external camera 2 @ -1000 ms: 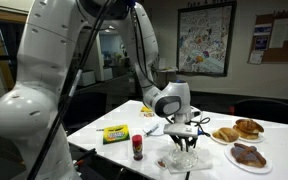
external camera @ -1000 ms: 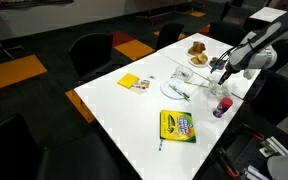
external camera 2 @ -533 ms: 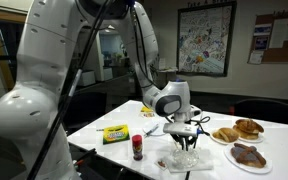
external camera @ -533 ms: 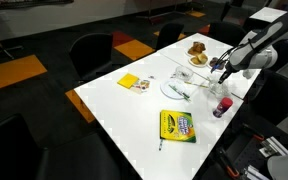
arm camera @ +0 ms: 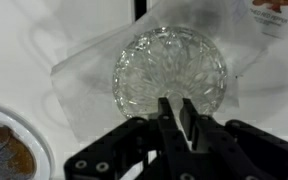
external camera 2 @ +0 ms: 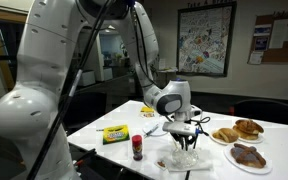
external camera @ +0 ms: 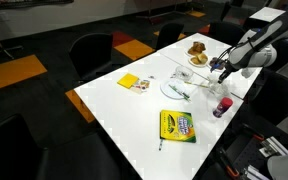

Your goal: Cover the glass jar with the glass lid on the table

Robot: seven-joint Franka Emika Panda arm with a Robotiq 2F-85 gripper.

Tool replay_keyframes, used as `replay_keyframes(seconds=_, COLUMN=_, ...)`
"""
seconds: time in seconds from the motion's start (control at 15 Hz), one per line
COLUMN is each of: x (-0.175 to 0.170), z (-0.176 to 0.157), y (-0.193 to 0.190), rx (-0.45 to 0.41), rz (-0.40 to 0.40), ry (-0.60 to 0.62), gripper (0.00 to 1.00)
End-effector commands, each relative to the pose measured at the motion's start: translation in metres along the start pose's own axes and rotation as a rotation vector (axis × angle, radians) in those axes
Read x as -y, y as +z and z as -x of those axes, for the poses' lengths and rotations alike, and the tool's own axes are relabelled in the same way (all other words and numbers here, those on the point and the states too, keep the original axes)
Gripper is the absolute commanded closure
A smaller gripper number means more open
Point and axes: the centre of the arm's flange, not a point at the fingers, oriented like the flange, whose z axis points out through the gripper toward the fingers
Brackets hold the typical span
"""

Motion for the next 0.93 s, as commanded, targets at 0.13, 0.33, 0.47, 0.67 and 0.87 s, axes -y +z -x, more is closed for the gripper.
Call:
replay_keyframes(seconds=0.13, x=-0.006, z=-0.022, y=-0.023, rx=0.047, rz=-0.086, ry=0.018, gripper=0.96)
replay_keyframes(seconds=0.33, x=-0.01, z=-0.04, y=-0.04, rx=0.046, rz=-0.125, ry=0.038, gripper=0.96)
replay_keyframes(seconds=0.47, x=-0.014, z=-0.054, y=-0.056, rx=0.028, rz=-0.127, ry=0.049, gripper=0.96)
replay_keyframes(seconds=0.67, x=-0.019, z=-0.075, y=-0.079, rx=-0.002, rz=-0.117, ry=0.044, gripper=0.96)
replay_keyframes(seconds=0.87, x=-0.025, z=-0.106, y=-0.09, rx=-0.031, rz=-0.136, ry=0.015, gripper=0.96)
